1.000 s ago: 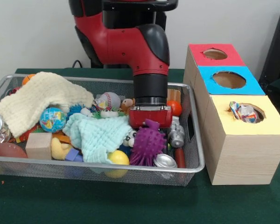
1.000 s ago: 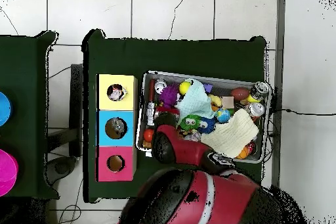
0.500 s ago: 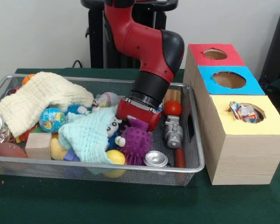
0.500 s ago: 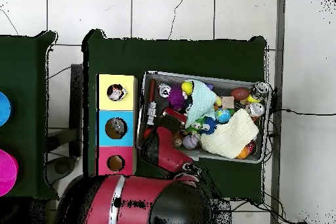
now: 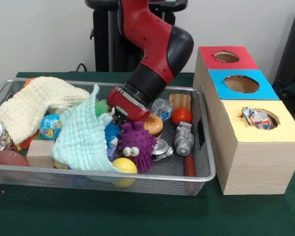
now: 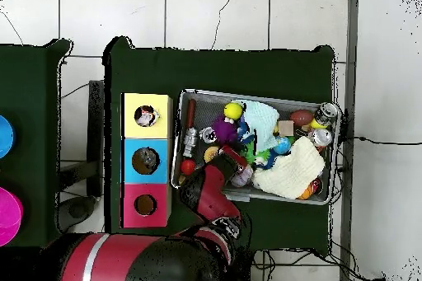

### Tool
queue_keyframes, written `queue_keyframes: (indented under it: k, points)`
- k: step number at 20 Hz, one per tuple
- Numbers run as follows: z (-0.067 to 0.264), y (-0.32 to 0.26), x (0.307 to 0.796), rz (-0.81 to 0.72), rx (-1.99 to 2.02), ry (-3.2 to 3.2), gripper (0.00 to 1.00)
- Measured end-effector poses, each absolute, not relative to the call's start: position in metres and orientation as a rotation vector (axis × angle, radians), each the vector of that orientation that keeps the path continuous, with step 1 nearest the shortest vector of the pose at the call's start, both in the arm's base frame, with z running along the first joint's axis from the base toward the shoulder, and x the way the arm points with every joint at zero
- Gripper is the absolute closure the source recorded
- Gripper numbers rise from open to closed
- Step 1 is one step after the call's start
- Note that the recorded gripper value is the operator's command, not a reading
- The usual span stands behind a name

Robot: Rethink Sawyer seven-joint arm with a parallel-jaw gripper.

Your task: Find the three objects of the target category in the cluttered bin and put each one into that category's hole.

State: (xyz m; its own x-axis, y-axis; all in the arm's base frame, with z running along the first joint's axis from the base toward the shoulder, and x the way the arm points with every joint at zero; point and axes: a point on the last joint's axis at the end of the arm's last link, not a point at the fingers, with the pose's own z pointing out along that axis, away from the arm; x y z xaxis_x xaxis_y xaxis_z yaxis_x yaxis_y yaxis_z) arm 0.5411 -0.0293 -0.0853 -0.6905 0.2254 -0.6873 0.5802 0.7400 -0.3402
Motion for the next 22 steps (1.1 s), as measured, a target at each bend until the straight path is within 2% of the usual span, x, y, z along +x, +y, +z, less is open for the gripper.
queue_keyframes:
  k: [9,18,22]
  points:
    - [-0.075,-0.085,0.519,-0.881,0.567,2.326,0.0]
    - [-0.067,-0.115,0.531,-0.887,0.342,2.28,0.0]
    - [-0.066,-0.127,0.538,-0.838,0.2,2.209,0.0]
